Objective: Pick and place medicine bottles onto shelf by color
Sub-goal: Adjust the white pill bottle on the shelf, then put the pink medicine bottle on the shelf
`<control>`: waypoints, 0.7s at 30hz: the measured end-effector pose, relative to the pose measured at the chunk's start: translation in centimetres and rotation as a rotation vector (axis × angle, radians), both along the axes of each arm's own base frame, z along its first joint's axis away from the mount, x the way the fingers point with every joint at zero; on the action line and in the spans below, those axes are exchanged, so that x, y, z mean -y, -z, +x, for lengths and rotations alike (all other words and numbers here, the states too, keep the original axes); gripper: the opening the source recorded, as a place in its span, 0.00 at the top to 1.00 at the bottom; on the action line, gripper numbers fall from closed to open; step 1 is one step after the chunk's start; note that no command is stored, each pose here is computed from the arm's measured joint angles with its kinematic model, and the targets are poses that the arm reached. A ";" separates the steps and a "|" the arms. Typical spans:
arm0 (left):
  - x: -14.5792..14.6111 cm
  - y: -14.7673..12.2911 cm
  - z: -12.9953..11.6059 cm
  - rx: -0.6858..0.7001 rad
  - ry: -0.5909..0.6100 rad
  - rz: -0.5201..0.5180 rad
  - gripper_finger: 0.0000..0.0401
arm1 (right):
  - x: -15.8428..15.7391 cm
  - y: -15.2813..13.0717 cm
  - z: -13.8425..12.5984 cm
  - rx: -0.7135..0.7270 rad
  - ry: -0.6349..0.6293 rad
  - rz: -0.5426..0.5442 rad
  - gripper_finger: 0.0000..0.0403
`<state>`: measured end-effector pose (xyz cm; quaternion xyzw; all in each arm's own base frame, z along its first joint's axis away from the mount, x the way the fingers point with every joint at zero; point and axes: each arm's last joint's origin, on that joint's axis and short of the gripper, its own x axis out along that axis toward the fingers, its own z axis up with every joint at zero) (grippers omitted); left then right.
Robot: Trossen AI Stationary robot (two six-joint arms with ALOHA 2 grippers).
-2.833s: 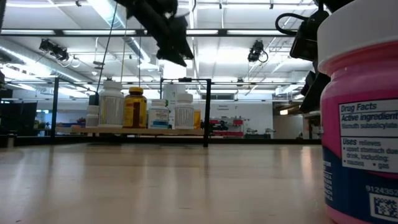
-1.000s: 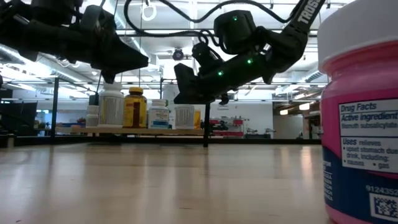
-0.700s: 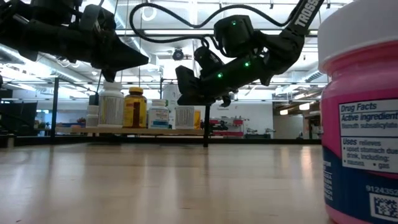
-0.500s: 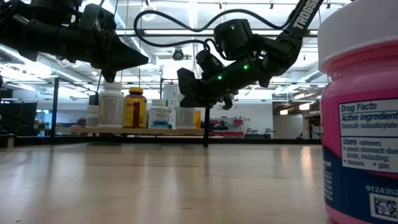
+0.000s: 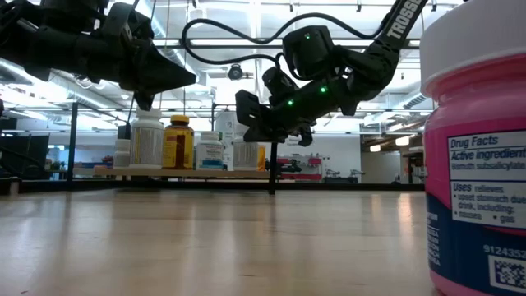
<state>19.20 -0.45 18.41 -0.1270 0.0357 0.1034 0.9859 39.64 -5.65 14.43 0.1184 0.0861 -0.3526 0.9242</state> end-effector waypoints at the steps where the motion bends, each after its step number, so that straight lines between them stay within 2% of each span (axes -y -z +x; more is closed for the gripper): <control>1: 0.0 0.0 0.0 0.000 0.000 0.000 0.96 | 0.0 0.0 0.0 0.000 0.000 0.000 0.98; 12: 0.0 0.0 0.0 0.001 0.000 -0.005 0.93 | 0.2 0.3 -0.1 -0.015 0.011 0.027 0.98; 21: 0.0 0.0 0.0 0.003 0.000 -0.005 0.95 | -2.6 -0.2 0.1 -0.068 -0.111 -0.034 0.96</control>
